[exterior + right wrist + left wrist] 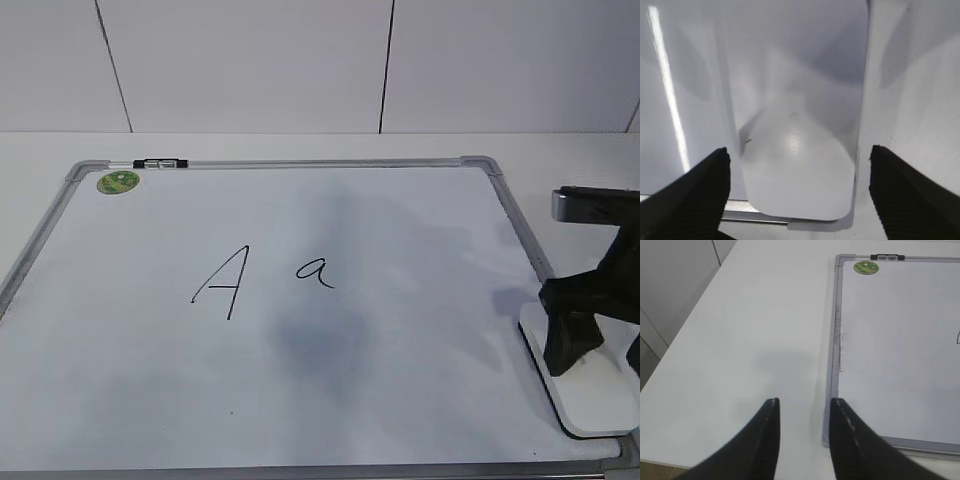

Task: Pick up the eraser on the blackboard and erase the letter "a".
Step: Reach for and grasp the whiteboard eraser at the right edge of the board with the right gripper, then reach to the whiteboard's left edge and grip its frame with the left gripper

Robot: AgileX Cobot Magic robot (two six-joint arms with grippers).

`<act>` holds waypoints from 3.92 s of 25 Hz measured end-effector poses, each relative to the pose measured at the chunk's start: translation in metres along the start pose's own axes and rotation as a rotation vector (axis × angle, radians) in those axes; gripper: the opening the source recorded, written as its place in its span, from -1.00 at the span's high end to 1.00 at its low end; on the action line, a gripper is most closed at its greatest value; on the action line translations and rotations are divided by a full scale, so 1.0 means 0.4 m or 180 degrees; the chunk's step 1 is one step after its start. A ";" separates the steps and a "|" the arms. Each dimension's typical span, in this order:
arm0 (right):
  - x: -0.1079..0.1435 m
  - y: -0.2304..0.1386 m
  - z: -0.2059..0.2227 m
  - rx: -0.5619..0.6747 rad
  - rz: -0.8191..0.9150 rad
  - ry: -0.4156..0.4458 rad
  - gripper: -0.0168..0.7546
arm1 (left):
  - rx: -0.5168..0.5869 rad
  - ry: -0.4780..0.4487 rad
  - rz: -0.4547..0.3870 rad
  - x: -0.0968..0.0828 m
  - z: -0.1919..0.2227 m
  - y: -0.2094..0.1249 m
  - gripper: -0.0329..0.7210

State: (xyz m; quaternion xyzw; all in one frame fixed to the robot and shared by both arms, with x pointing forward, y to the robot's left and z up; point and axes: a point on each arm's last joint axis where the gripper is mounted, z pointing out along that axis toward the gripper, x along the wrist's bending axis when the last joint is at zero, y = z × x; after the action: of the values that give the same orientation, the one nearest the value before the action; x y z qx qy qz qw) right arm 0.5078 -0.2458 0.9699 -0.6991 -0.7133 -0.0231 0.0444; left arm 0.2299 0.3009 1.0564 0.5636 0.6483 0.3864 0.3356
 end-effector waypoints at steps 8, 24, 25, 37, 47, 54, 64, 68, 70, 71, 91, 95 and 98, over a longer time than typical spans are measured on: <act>-0.003 0.016 0.022 -0.0041 0.0047 -0.0035 -0.79 | 0.0000 0.0000 0.0000 0.000 0.000 0.000 0.29; 0.026 0.022 0.041 -0.0101 -0.0039 -0.0172 -0.79 | 0.0000 0.0000 0.0000 0.000 0.000 0.000 0.29; 0.028 0.022 0.042 -0.0109 -0.0051 -0.0211 -0.79 | 0.0000 0.0000 0.0000 0.000 0.000 0.000 0.29; 0.031 0.022 0.045 -0.0131 0.0033 -0.0322 -0.77 | 0.0000 0.0000 0.0000 0.000 0.000 0.000 0.29; 0.030 0.025 0.057 -0.0079 0.0032 -0.0339 -0.75 | 0.0000 0.0000 0.0000 0.000 0.000 0.000 0.29; 0.030 0.025 0.057 -0.0084 0.0031 -0.0338 -0.66 | 0.0000 0.0000 0.0000 0.000 0.000 0.000 0.29; 0.031 0.025 0.057 -0.0084 0.0039 -0.0327 -0.49 | 0.0000 0.0000 0.0000 0.000 0.000 0.000 0.29; 0.031 0.026 0.057 -0.0089 0.0039 -0.0326 -0.49 | 0.0000 0.0000 0.0000 0.000 0.000 0.000 0.29; 0.031 0.026 0.057 -0.0089 0.0039 -0.0326 -0.49 | 0.0000 0.0000 0.0000 0.000 0.000 0.000 0.29; 0.031 0.026 0.057 -0.0089 0.0039 -0.0326 -0.49 | 0.0000 0.0000 0.0000 0.000 0.000 0.000 0.29; 0.054 0.061 -0.075 -0.0182 -0.0008 -0.0285 -0.48 | 0.0000 0.0000 0.0000 0.000 0.000 0.000 0.29; 0.076 0.052 -0.093 -0.0197 -0.0101 -0.0260 -0.48 | 0.0000 0.0000 0.0000 0.000 0.000 0.000 0.29; 0.107 0.049 -0.106 -0.0240 -0.0222 -0.0229 -0.48 | 0.0000 0.0000 0.0000 0.000 0.000 0.000 0.29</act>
State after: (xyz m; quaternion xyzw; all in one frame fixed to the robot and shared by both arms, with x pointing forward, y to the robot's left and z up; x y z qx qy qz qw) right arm 0.5280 -0.2071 1.0157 -0.6754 -0.7369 -0.0264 -0.0085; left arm 0.2299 0.3009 1.0564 0.5636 0.6483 0.3864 0.3356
